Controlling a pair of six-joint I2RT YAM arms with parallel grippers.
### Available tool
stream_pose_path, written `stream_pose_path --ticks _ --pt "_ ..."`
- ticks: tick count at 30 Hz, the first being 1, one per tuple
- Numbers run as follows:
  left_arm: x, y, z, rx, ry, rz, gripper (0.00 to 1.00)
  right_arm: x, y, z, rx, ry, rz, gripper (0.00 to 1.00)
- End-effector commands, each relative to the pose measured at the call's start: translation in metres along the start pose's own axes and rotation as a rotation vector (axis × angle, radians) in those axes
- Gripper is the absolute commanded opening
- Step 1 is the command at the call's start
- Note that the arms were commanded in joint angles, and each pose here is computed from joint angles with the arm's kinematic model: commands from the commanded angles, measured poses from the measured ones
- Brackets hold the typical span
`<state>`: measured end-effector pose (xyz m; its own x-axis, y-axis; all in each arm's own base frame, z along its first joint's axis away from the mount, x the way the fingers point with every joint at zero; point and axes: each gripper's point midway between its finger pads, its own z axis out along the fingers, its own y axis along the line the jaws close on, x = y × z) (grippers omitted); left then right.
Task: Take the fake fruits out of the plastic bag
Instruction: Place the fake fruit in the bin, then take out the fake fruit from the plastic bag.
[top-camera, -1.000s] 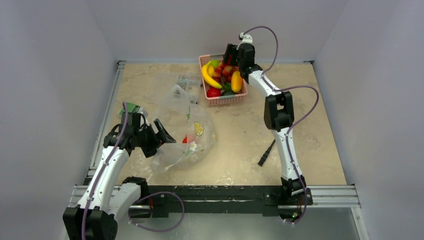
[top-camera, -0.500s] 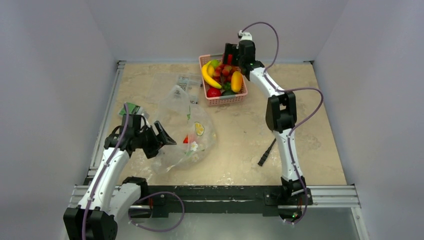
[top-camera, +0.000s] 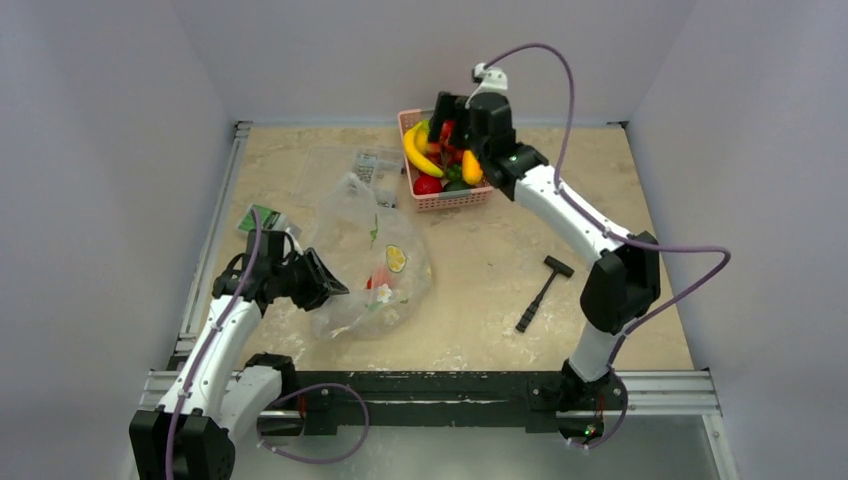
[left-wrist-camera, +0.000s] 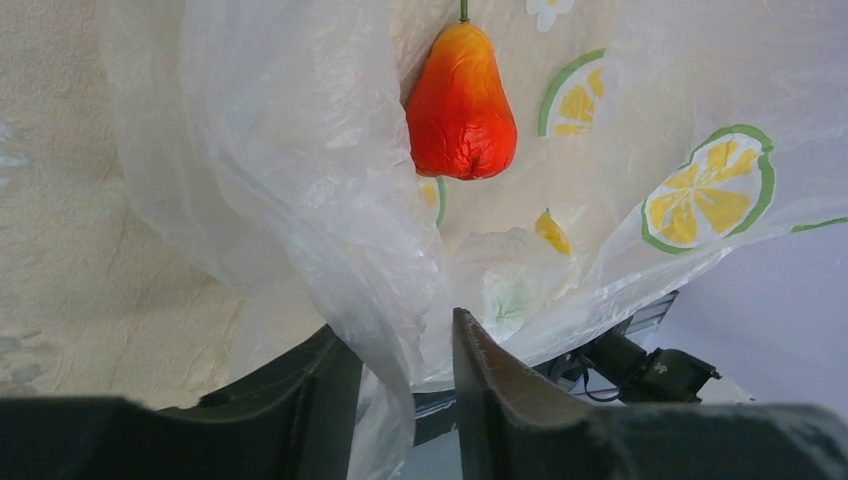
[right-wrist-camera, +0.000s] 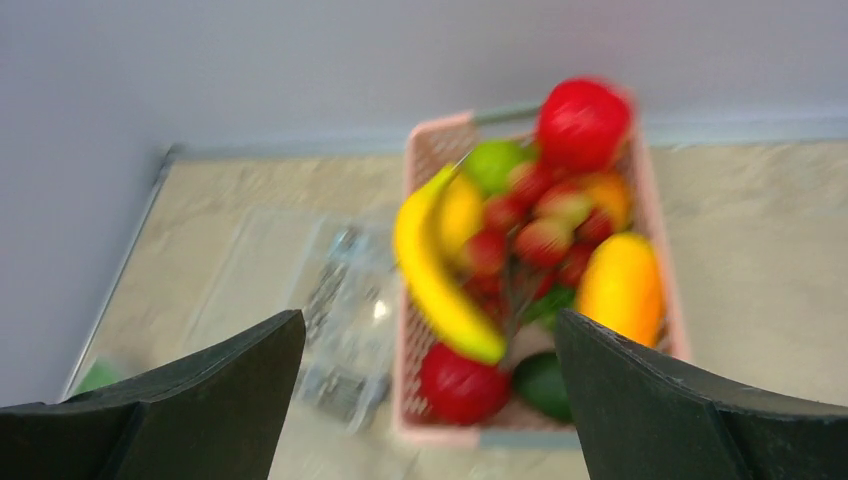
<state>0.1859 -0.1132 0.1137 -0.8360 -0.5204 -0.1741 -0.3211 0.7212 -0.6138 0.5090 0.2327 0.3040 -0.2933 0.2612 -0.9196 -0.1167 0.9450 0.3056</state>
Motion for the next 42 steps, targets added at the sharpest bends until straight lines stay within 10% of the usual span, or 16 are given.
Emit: stream_pose_path --ticks 1,19,27,42 --pt "-0.005 -0.008 0.002 0.051 -0.021 0.016 0.33 0.059 0.071 -0.054 -0.167 0.118 -0.006 0.96" --pt "0.001 -0.014 0.01 0.123 0.013 -0.005 0.09 0.145 0.195 -0.276 -0.802 0.242 -0.35 0.74" --pt "0.007 -0.012 0.017 0.133 0.048 -0.029 0.02 0.212 0.22 -0.221 -0.629 0.394 -0.404 0.45" --pt "0.01 -0.004 0.023 0.115 0.055 -0.033 0.0 0.275 0.163 -0.144 -0.177 0.448 -0.702 0.48"
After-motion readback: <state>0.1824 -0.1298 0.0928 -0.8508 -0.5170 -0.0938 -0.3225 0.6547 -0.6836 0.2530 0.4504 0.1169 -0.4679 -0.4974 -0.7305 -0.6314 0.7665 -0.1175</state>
